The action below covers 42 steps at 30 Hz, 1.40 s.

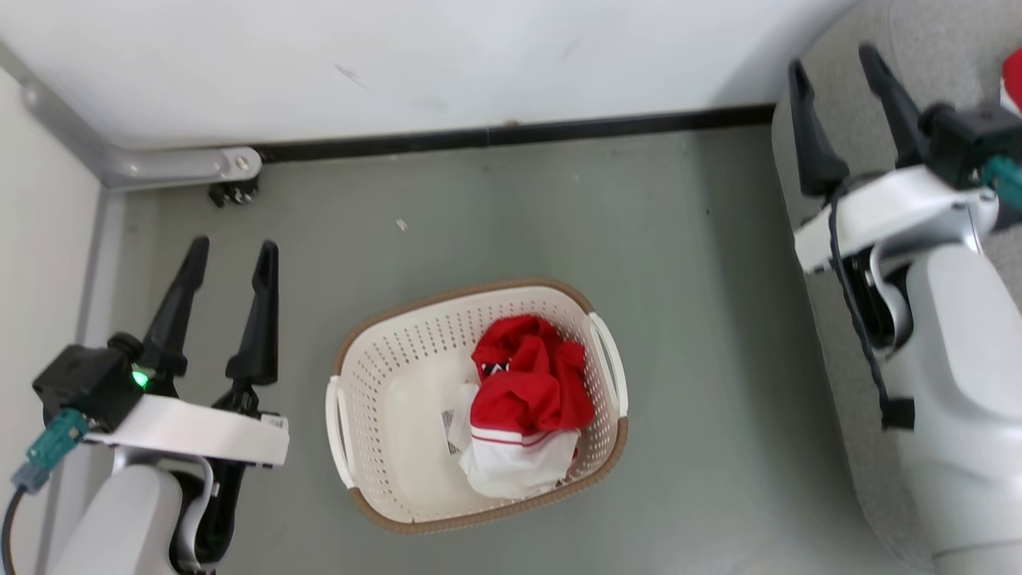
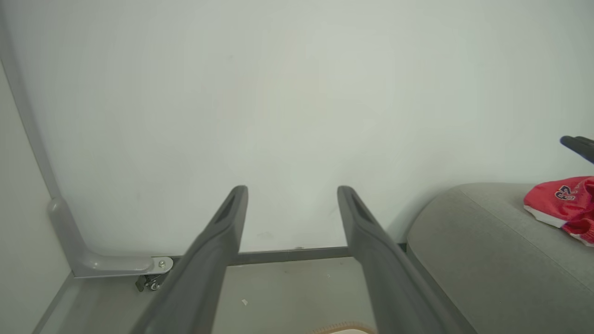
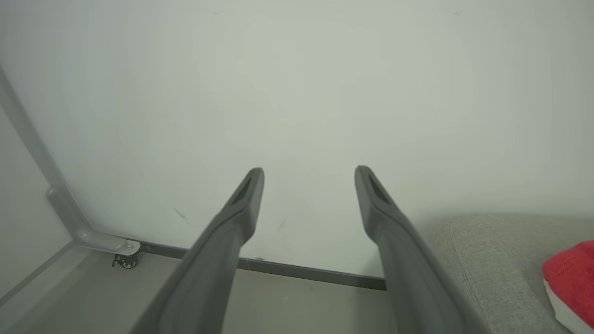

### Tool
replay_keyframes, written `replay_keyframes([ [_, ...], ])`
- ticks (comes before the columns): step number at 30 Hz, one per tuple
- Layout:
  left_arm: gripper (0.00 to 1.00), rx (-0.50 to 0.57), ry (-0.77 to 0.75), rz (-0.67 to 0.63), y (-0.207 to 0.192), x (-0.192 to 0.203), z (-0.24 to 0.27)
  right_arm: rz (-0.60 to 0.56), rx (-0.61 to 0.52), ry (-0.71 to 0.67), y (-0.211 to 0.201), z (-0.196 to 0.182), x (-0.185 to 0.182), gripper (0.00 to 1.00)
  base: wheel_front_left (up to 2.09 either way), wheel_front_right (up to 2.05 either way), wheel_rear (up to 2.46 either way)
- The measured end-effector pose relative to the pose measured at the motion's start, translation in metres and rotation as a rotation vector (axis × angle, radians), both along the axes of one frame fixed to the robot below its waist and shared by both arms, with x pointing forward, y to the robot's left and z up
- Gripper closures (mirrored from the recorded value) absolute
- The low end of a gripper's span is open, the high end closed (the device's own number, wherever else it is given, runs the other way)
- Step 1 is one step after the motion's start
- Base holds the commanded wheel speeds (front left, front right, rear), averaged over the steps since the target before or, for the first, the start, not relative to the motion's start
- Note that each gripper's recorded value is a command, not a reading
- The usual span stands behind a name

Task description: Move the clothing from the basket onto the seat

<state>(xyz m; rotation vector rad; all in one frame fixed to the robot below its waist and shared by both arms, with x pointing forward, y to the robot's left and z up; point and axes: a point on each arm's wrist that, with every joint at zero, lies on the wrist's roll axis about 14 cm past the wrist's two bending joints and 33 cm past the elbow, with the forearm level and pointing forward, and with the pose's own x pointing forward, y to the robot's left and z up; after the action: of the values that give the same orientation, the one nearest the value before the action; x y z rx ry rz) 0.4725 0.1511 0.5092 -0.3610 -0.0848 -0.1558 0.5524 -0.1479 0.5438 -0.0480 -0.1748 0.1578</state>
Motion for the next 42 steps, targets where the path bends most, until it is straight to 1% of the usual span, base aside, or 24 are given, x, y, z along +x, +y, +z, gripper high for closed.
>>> replay_keyframes([
  [5,0.00,-0.002,0.003,0.015,0.007,-0.020,0.004,-0.012,0.012,-0.028,-0.003,0.010,-0.022,0.00,0.00,0.00,0.00],
  [9,0.00,0.004,0.019,0.030,0.013,-0.037,0.002,0.003,0.013,-0.050,0.002,0.018,-0.040,0.00,0.00,0.00,0.00],
  [13,0.00,0.029,0.020,0.055,0.021,-0.052,0.003,0.011,0.012,-0.054,0.005,0.019,-0.058,0.00,0.00,0.00,0.00],
  [18,0.00,0.012,-0.014,0.119,0.038,-0.064,0.017,0.022,0.033,-0.041,0.008,0.015,-0.081,0.00,0.00,0.00,0.00],
  [22,0.00,0.041,-0.021,0.146,0.046,-0.077,0.019,0.029,0.036,-0.039,0.010,0.014,-0.098,0.00,0.00,0.00,0.00],
  [29,0.00,0.051,-0.030,0.169,0.051,-0.095,0.022,0.050,0.037,-0.083,0.016,0.029,-0.118,0.00,0.00,0.00,0.00],
  [35,0.00,0.023,-0.047,0.187,0.053,-0.106,0.027,0.042,0.044,-0.084,0.013,0.029,-0.135,0.00,0.00,0.00,0.00],
  [42,0.00,0.031,-0.039,0.192,0.053,-0.121,0.023,0.044,0.046,-0.070,0.014,0.024,-0.150,0.00,0.00,0.00,0.00],
])
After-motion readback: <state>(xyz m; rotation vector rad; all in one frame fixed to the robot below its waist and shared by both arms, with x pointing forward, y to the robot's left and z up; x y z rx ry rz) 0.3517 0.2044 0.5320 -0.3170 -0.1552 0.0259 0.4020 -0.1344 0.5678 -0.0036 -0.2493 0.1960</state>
